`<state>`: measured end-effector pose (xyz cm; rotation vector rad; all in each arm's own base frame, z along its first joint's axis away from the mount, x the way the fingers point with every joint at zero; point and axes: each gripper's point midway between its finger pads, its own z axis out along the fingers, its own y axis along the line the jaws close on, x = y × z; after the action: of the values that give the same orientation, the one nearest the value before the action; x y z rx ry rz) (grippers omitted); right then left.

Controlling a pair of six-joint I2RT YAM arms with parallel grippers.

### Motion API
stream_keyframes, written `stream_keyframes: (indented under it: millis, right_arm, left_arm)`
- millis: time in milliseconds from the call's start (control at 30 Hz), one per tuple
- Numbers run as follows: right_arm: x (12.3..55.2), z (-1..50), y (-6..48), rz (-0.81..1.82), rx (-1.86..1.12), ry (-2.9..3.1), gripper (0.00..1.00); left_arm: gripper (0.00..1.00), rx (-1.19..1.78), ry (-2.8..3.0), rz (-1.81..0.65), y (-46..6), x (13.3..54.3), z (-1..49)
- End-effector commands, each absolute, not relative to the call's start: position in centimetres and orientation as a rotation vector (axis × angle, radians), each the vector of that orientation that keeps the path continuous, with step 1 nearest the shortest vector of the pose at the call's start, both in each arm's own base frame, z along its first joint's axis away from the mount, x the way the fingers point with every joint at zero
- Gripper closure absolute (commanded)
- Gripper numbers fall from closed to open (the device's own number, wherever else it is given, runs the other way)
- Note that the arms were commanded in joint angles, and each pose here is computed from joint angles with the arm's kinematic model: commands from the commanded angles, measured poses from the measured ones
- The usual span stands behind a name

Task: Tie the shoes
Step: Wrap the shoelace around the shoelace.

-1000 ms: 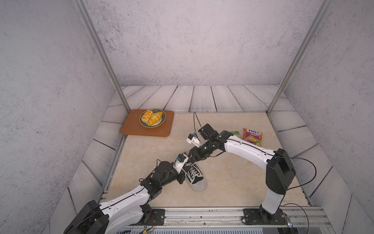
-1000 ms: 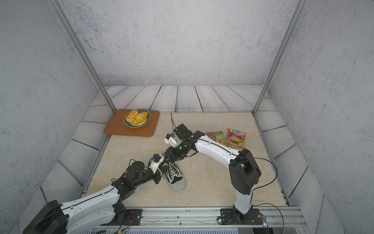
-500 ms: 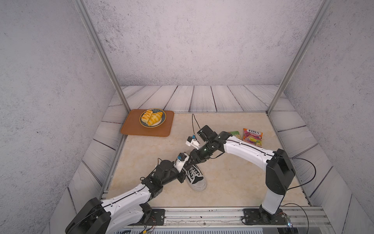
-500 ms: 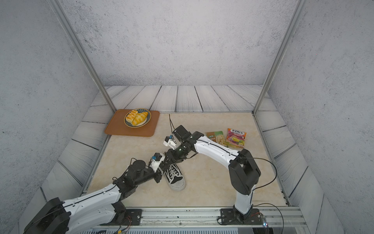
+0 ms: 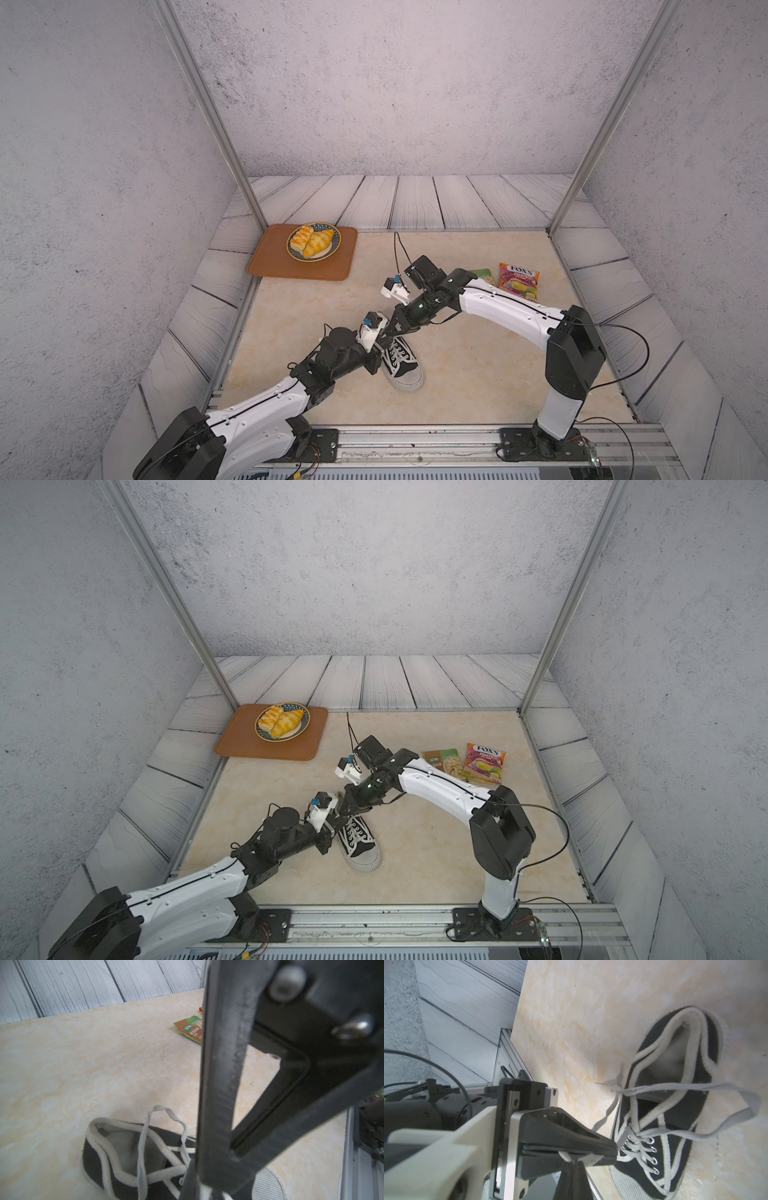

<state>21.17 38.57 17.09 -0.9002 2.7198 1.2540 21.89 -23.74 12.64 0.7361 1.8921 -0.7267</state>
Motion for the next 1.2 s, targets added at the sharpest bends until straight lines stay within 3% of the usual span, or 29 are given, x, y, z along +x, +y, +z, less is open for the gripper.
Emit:
stream_keyframes:
  millis: [0, 333, 700, 1167]
  right_arm:
    - [22.0, 17.7, 38.5, 1.178, -0.907, 2.679, 1.00]
    - [23.5, 18.1, 37.9, 1.079, -0.869, 2.651, 1.00]
    - [23.9, 18.8, 37.6, 1.067, -0.863, 2.632, 1.00]
    - [23.7, 18.6, 37.6, 1.081, -0.858, 2.626, 1.00]
  left_arm:
    - [1.00, 0.663, 1.899, -0.728, -23.4, 22.4, 14.1]
    - [0.73, 0.490, 1.955, -0.772, -21.2, 21.3, 15.2]
    - [0.59, 0.207, 2.065, -0.725, -17.2, 20.6, 13.7]
    - [0.55, 0.256, 2.251, -0.552, -17.2, 21.6, 8.6]
